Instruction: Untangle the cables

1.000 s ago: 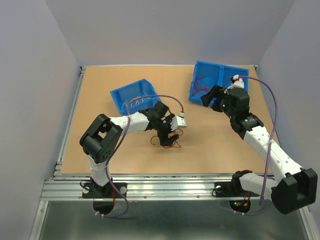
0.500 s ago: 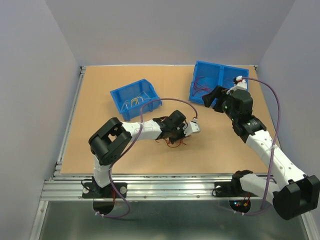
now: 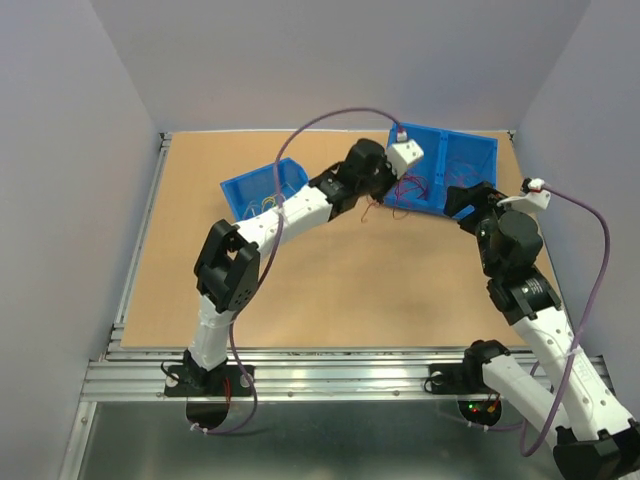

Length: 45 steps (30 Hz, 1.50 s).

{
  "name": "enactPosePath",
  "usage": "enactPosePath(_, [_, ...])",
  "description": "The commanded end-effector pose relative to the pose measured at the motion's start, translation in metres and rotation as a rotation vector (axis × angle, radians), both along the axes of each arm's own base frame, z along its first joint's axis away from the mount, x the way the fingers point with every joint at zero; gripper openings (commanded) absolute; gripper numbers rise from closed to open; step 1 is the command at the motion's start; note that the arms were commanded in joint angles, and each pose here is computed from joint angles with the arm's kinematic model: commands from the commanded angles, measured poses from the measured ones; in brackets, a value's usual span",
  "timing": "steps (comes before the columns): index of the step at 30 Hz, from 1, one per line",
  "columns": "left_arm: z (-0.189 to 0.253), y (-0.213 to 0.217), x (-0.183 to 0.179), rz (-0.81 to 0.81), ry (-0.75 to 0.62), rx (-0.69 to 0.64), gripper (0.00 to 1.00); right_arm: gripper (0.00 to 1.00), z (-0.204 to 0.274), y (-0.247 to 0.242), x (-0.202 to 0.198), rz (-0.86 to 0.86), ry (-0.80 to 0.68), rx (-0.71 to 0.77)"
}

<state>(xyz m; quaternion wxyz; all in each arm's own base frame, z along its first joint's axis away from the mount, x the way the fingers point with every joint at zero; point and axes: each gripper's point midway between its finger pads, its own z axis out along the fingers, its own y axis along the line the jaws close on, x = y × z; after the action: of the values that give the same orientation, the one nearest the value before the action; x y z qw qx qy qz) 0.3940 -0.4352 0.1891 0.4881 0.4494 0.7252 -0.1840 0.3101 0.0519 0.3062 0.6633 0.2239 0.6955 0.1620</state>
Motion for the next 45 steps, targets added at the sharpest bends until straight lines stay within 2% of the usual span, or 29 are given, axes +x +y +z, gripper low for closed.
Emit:
enactPosePath(1, [0.095, -0.01, 0.05, 0.04, -0.049, -0.293, 0.0, 0.81, 0.011, -0.03, -0.009, -0.161, -0.067, 0.037])
enactPosePath(3, [0.102, -0.01, 0.073, 0.032, 0.005, -0.399, 0.0, 0.81, 0.014, -0.033, -0.012, -0.174, -0.079, 0.041])
enactPosePath(4, [0.127, -0.011, 0.082, 0.027, -0.02, -0.464, 0.0, 0.81, 0.017, -0.035, -0.015, -0.178, -0.089, 0.042])
enactPosePath(5, [0.121, -0.016, 0.096, 0.04, 0.015, -0.525, 0.0, 0.81, 0.017, -0.035, -0.016, -0.18, -0.092, 0.045])
enactPosePath(6, [0.143, -0.015, 0.103, 0.002, -0.007, -0.581, 0.0, 0.81, 0.017, -0.035, -0.016, -0.18, -0.092, 0.043])
enactPosePath(9, [0.152, -0.026, 0.118, -0.041, -0.033, -0.655, 0.0, 0.81, 0.019, -0.034, -0.016, -0.17, -0.094, 0.046])
enactPosePath(14, [0.153, -0.044, 0.117, -0.14, -0.09, -0.733, 0.0, 0.81, 0.019, -0.032, -0.016, -0.16, -0.096, 0.049])
enactPosePath(22, [0.156, -0.066, 0.105, -0.211, -0.164, -0.733, 0.0, 0.81, 0.017, -0.027, -0.015, -0.134, -0.091, 0.053])
enactPosePath(28, [0.129, -0.086, 0.101, -0.197, -0.15, -0.704, 0.0, 0.81, 0.017, -0.027, -0.015, -0.134, -0.091, 0.055])
enactPosePath(33, [0.081, -0.078, 0.138, 0.013, -0.128, -0.673, 0.0, 0.81, 0.016, -0.026, -0.015, -0.128, -0.091, 0.058])
enactPosePath(38, [0.035, -0.073, 0.155, 0.095, -0.093, -0.598, 0.0, 0.81, 0.017, -0.024, -0.016, -0.117, -0.094, 0.059])
enactPosePath(39, [0.029, -0.071, 0.158, 0.112, -0.092, -0.584, 0.2, 0.81, 0.018, -0.025, -0.016, -0.122, -0.096, 0.059])
enactPosePath(40, [0.027, -0.07, 0.158, 0.119, -0.088, -0.579, 0.2, 0.81, 0.018, -0.025, -0.016, -0.122, -0.096, 0.059])
enactPosePath(41, [0.027, -0.069, 0.157, 0.122, -0.088, -0.566, 0.46, 0.81, 0.017, -0.025, -0.016, -0.12, -0.095, 0.058])
enactPosePath(42, [0.03, -0.067, 0.157, 0.121, -0.094, -0.561, 0.53, 0.81, 0.017, -0.025, -0.016, -0.12, -0.095, 0.058])
enactPosePath(43, [0.036, -0.066, 0.156, 0.118, -0.105, -0.559, 0.66, 0.81, 0.016, -0.026, -0.016, -0.123, -0.092, 0.056])
enactPosePath(44, [0.045, -0.064, 0.153, 0.114, -0.117, -0.559, 0.71, 0.81, 0.016, -0.025, -0.015, -0.122, -0.089, 0.055])
enactPosePath(45, [0.071, -0.059, 0.15, 0.11, -0.149, -0.578, 0.76, 0.81, 0.015, -0.025, -0.014, -0.123, -0.086, 0.053])
